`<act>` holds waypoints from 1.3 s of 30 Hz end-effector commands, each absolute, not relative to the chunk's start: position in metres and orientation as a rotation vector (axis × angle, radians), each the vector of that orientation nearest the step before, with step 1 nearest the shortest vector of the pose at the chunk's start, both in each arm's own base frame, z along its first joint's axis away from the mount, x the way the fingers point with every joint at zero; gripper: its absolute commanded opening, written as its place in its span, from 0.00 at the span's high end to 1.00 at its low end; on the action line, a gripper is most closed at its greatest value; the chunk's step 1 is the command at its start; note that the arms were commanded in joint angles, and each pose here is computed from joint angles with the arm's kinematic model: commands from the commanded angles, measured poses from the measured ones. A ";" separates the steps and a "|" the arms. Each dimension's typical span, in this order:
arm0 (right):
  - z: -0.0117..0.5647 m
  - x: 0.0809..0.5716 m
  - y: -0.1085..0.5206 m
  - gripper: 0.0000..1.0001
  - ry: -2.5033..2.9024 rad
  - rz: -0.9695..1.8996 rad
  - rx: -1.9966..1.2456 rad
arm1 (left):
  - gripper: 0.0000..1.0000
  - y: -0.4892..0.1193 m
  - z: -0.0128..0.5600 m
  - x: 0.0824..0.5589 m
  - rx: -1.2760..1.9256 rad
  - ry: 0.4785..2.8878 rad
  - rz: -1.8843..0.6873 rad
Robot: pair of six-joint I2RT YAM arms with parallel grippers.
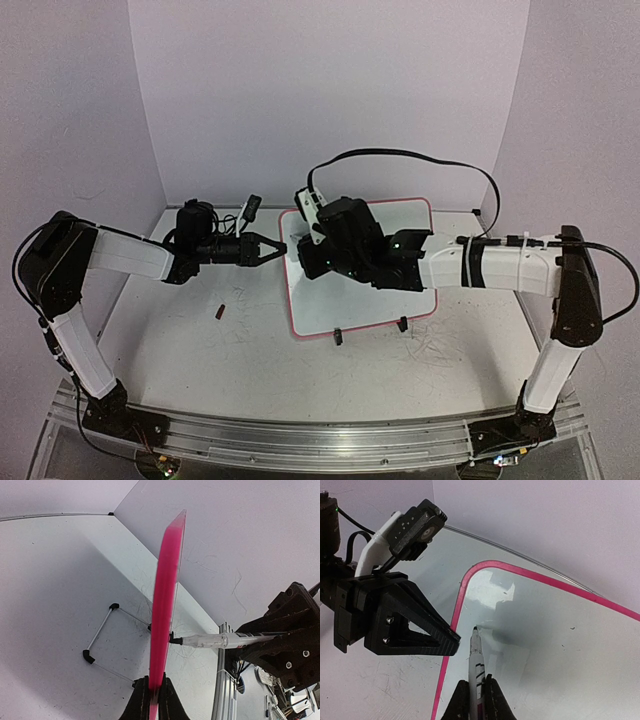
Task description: Write a sentence on the whiteboard
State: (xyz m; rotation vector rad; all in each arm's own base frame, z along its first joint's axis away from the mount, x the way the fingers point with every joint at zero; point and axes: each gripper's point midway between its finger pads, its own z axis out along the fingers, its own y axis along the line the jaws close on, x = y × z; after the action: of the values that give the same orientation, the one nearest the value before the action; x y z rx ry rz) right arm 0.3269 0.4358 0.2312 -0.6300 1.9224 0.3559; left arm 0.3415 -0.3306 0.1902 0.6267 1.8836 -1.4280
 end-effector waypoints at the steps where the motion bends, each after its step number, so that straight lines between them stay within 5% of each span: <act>1: 0.245 0.336 0.439 1.00 1.887 0.363 -0.590 | 1.00 -0.331 0.207 0.345 0.620 1.864 -1.421; 39: 0.221 0.333 0.428 1.00 1.960 0.353 -0.578 | 1.00 -0.330 0.212 0.344 0.628 1.849 -1.417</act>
State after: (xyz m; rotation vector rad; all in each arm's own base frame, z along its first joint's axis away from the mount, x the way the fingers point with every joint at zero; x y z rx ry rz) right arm 0.3310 0.4345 0.2232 -0.6034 1.9453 0.3548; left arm 0.3423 -0.3296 0.1892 0.6200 1.8916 -1.4243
